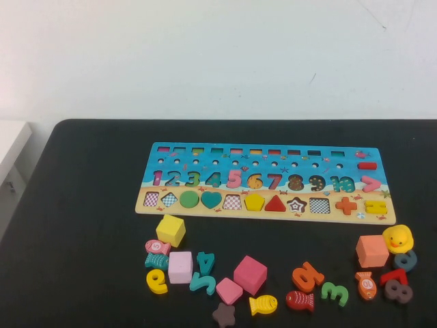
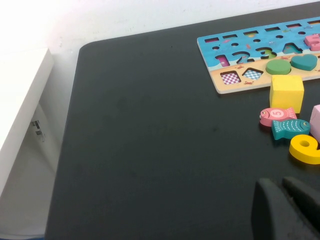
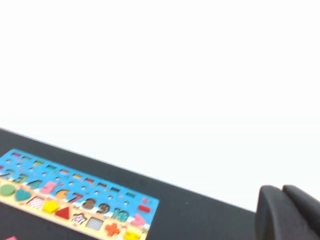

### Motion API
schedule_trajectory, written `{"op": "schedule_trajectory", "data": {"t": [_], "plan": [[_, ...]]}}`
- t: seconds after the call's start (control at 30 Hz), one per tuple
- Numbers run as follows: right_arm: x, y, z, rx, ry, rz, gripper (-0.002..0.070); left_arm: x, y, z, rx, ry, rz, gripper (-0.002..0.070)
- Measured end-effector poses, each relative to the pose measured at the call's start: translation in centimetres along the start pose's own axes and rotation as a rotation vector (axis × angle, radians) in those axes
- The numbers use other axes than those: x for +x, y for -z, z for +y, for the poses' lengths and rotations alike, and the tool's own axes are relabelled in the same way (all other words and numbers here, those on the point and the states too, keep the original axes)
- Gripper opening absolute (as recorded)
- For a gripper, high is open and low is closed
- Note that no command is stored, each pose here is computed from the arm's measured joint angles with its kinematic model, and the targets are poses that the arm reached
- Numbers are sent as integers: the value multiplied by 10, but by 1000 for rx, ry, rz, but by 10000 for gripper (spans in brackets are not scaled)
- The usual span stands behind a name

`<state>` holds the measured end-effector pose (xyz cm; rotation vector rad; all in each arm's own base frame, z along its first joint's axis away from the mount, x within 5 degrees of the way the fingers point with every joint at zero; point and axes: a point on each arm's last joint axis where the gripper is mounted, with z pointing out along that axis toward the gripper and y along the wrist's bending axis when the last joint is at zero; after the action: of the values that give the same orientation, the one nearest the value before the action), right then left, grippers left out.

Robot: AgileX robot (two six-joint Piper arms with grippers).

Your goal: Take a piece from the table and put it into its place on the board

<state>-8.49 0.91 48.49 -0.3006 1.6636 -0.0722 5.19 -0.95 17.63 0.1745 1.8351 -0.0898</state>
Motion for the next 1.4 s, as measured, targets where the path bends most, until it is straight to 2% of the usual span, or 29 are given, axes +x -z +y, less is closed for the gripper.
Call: {"op": "schedule_trajectory", "data": {"t": [0.13,0.27,0.3,0.43,0.57,0.63,0.77,1.4], "plan": [[21,7,5,33,32,-29,19,0,0,0,0,0,0,-1],[57,-37,4,105,111,-76,19,0,0,0,0,0,0,-1],[88,-73,4,138,137,-86,19,0,0,0,0,0,0,-1],[169,-134,15,152,157,-67,18,0,0,0,0,0,0,-1],[250,-165,30,137,155,-15,19,0,0,0,0,0,0,-1],[271,-172,35,125,151,18,19,0,0,0,0,0,0,-1],[287,-173,39,86,139,133,19,0,0,0,0,0,0,-1],[297,-171,42,41,118,251,19,0,0,0,0,0,0,-1]]}}
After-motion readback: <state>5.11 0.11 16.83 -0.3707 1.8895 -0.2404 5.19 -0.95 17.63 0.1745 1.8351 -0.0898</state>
